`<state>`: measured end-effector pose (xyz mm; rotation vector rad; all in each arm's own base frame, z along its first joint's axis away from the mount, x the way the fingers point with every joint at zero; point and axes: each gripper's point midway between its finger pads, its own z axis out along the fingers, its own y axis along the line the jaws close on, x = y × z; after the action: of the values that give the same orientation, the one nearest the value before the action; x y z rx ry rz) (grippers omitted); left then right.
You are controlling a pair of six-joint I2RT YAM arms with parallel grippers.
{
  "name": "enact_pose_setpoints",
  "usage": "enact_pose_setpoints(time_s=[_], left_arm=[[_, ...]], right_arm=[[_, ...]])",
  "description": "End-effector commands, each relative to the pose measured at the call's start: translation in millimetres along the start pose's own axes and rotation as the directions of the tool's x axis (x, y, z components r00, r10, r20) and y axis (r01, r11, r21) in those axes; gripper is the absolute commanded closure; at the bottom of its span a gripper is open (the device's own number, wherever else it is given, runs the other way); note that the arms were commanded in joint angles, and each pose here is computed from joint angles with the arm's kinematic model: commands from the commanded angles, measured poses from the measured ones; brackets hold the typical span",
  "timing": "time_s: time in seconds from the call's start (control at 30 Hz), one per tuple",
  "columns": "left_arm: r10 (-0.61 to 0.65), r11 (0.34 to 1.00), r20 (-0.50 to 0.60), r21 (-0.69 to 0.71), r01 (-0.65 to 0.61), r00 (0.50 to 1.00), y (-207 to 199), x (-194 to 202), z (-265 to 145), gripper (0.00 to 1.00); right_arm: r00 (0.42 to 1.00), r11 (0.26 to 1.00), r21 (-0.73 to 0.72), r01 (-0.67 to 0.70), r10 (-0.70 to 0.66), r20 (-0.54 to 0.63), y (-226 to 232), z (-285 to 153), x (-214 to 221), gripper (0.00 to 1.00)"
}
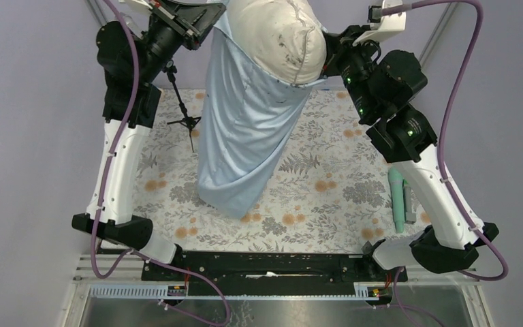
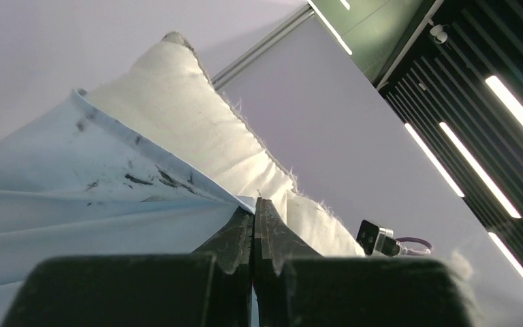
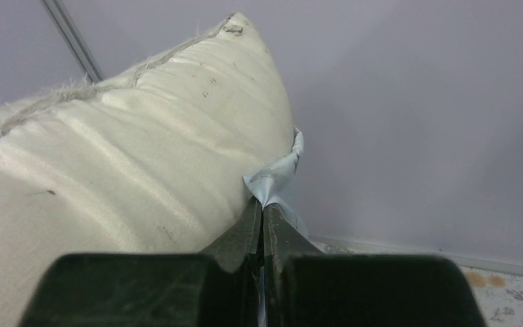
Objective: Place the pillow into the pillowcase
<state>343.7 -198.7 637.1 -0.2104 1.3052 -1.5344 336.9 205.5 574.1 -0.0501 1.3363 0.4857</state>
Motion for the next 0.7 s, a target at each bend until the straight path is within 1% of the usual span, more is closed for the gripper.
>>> enact_pose_setpoints(time_s=[0.0,0.03,0.13,0.17,0.2,0.27,0.37,0.43,0.47,0.53,0.6,0.67], left_arm=[[0.029,0.980,0.020,0.194,-0.032,0.999,-66,13,-1,1.00],[0.027,0.983,0.001,0.181,-0.026,1.000,-60,22,1,1.00],[0.014,0.991,-0.034,0.131,-0.009,0.999,-39,39,3,1.00],[0.012,0.991,-0.031,0.131,-0.008,0.999,-40,39,3,1.00],[0.022,0.989,-0.017,0.145,-0.019,1.000,-48,35,1,1.00],[0.054,0.984,0.030,0.166,-0.059,0.998,-73,20,-3,1.00],[0.087,0.956,0.111,0.270,-0.114,0.990,-133,-7,-9,1.00],[0.074,0.935,0.165,0.332,-0.126,0.984,-156,-21,-12,1.00],[0.058,0.930,0.179,0.348,-0.119,0.982,-159,-24,-12,1.00],[0.040,0.931,0.180,0.351,-0.102,0.983,-152,-24,-8,1.00],[0.036,0.939,0.125,0.336,-0.077,0.992,-136,-9,1,1.00],[0.031,0.956,0.050,0.291,-0.044,0.998,-110,16,14,1.00]], right_arm=[[0.946,0.995,-0.059,-0.075,0.090,0.313,12,-15,-117,1.00],[0.924,0.994,-0.074,-0.084,0.105,0.368,13,-21,-141,1.00],[0.865,0.988,-0.117,-0.105,0.149,0.480,19,-37,-194,1.00],[0.844,0.984,-0.136,-0.112,0.167,0.511,20,-44,-209,1.00],[0.841,0.983,-0.144,-0.114,0.172,0.514,22,-43,-211,1.00],[0.857,0.983,-0.141,-0.116,0.171,0.486,23,-37,-199,1.00],[0.913,0.990,-0.083,-0.115,0.138,0.383,13,-20,-139,1.00],[0.929,0.990,-0.055,-0.126,0.137,0.343,4,-20,-100,1.00],[0.933,0.991,-0.042,-0.131,0.137,0.332,-1,-21,-85,1.00],[0.934,0.990,-0.013,-0.140,0.136,0.330,-10,-26,-72,1.00],[0.930,0.992,0.004,-0.128,0.118,0.349,-13,-28,-81,1.00],[0.912,0.993,-0.001,-0.114,0.106,0.395,-11,-31,-107,1.00]])
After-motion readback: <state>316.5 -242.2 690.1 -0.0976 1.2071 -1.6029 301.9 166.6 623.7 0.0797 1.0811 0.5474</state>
